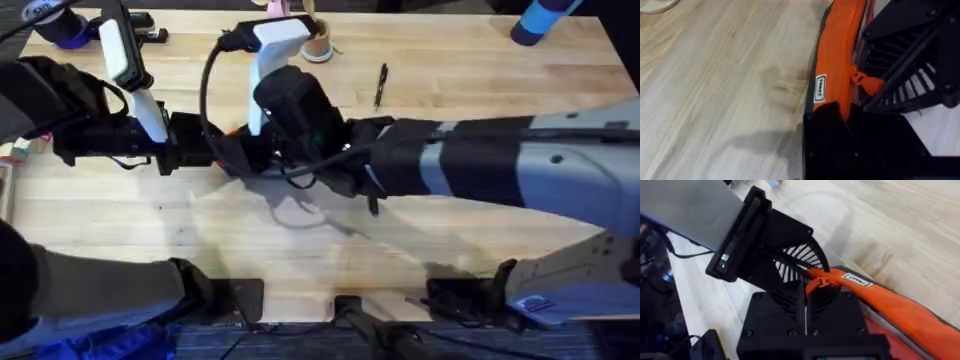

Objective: Unzip the bag, pick up the pens from the table one at a time and place them inside, then zip the bag closed.

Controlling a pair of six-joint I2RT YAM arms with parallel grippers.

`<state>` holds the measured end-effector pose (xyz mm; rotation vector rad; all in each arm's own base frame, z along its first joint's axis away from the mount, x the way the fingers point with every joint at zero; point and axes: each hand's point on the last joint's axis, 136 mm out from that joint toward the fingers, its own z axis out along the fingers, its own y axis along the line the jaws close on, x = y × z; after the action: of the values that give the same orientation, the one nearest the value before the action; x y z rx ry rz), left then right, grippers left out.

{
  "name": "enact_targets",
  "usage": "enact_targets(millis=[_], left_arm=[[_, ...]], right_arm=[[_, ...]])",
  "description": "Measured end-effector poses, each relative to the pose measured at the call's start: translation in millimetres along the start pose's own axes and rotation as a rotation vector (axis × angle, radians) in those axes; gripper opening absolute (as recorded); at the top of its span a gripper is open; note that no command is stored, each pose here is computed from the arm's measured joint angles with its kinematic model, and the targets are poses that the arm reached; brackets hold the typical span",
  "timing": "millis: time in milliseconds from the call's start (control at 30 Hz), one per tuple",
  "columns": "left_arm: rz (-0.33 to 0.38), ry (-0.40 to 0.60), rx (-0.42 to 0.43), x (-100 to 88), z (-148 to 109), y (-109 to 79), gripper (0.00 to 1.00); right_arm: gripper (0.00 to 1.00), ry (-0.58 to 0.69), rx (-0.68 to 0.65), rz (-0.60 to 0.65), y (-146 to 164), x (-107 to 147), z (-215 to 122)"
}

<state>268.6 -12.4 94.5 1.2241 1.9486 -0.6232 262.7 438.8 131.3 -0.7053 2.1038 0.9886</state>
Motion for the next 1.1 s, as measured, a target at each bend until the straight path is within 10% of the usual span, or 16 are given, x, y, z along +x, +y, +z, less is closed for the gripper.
enact_targets(millis=[567, 733, 900, 1100], left_arm=[[0.013, 0.027, -0.031, 5.8, -5.7, 8.1, 0.044], [0.016, 0.025, -0.026, 5.1, -5.3, 7.0, 0.044], [0.021, 0.021, -0.021, 3.1, -3.5, 6.5, 0.044], [0.019, 0.021, -0.021, 3.0, -3.5, 6.3, 0.044]], right_arm=[[0.039, 0.022, -0.021, -0.009, 4.2, -11.7, 18.3], [0.290, 0.044, -0.021, -0.015, -1.0, -14.1, 15.0], [0.934, 0.071, -0.061, -0.048, 11.2, -27.5, -7.7], [0.995, 0.078, -0.060, -0.055, 7.9, -44.3, -38.4]])
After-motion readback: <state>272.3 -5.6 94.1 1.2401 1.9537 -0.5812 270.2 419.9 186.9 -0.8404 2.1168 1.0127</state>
